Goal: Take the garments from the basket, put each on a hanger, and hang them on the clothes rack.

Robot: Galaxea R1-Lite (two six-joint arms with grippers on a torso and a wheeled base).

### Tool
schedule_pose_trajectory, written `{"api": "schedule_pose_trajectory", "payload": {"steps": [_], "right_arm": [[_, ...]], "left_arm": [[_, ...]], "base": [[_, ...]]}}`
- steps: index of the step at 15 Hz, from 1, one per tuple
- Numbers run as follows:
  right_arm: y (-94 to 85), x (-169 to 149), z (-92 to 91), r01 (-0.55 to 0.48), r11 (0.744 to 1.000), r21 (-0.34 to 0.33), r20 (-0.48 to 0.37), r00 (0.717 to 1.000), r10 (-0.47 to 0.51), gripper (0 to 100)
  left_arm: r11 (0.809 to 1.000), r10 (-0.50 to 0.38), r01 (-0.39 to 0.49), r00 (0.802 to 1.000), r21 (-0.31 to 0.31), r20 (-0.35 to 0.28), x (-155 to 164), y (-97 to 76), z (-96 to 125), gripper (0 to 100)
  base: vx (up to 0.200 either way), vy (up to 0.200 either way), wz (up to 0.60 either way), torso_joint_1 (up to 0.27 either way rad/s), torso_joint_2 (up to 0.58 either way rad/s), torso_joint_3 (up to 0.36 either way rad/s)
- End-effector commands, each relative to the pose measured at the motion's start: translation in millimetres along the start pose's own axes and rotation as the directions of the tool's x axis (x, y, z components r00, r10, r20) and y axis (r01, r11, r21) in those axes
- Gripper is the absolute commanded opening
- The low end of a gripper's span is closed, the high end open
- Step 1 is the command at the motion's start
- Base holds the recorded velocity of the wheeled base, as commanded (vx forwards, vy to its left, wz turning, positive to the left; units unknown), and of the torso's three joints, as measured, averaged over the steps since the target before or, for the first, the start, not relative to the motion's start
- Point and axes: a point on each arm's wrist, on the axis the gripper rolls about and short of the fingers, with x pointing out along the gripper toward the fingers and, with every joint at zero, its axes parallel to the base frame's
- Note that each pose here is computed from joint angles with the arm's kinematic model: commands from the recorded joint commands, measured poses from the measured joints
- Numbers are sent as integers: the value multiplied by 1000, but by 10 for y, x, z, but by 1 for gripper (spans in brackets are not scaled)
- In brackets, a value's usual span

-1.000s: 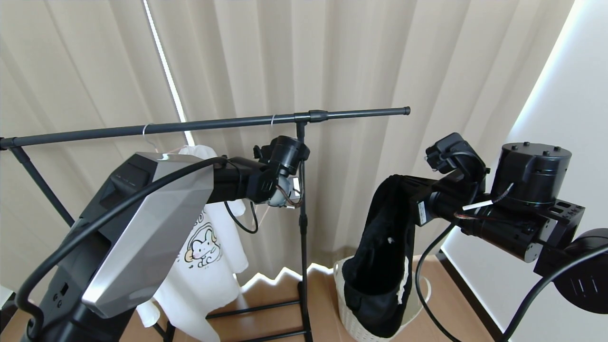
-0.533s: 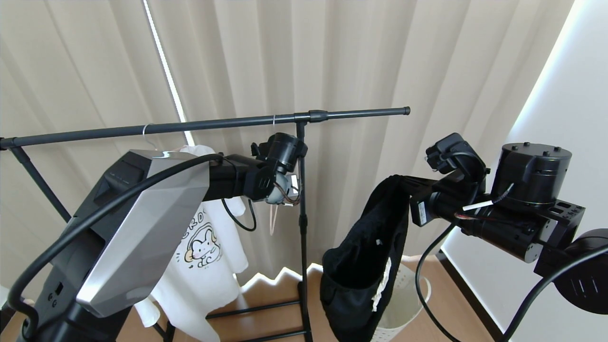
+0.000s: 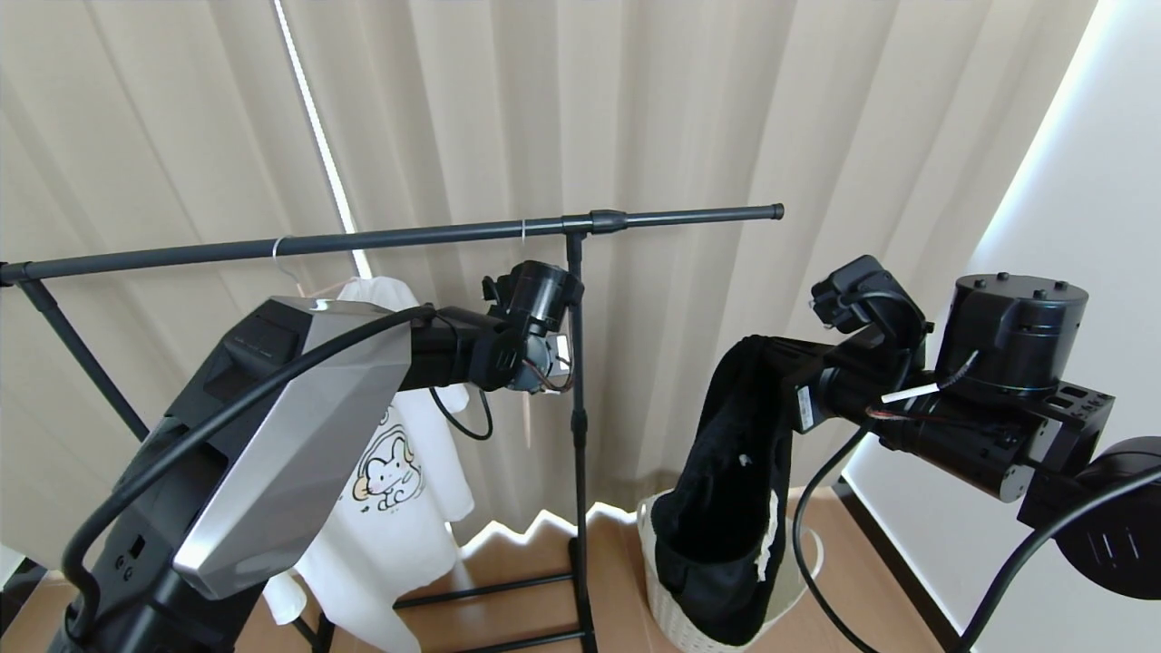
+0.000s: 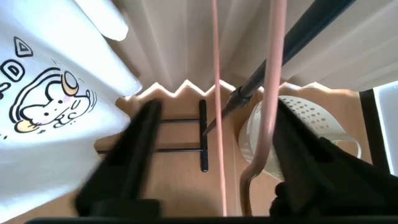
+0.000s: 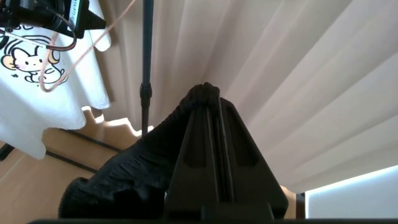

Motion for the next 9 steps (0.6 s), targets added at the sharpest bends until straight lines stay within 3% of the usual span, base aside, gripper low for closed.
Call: {"api": "schedule_pose_trajectory", "payload": {"steps": [1,9], "right_arm": [[1,5,-1,0,1000,-1,0,1000,0,0],[1,-9,-2,0,1000,-1,0,1000,0,0]], "left_arm": [[1000,1,-1,1000,-2,1,3,3,0,0],[1000,-3,4,1000,-19,30,-151,27,150,0]], "base": [[0,0,0,0,0,0],[0,0,0,0,0,0]]}}
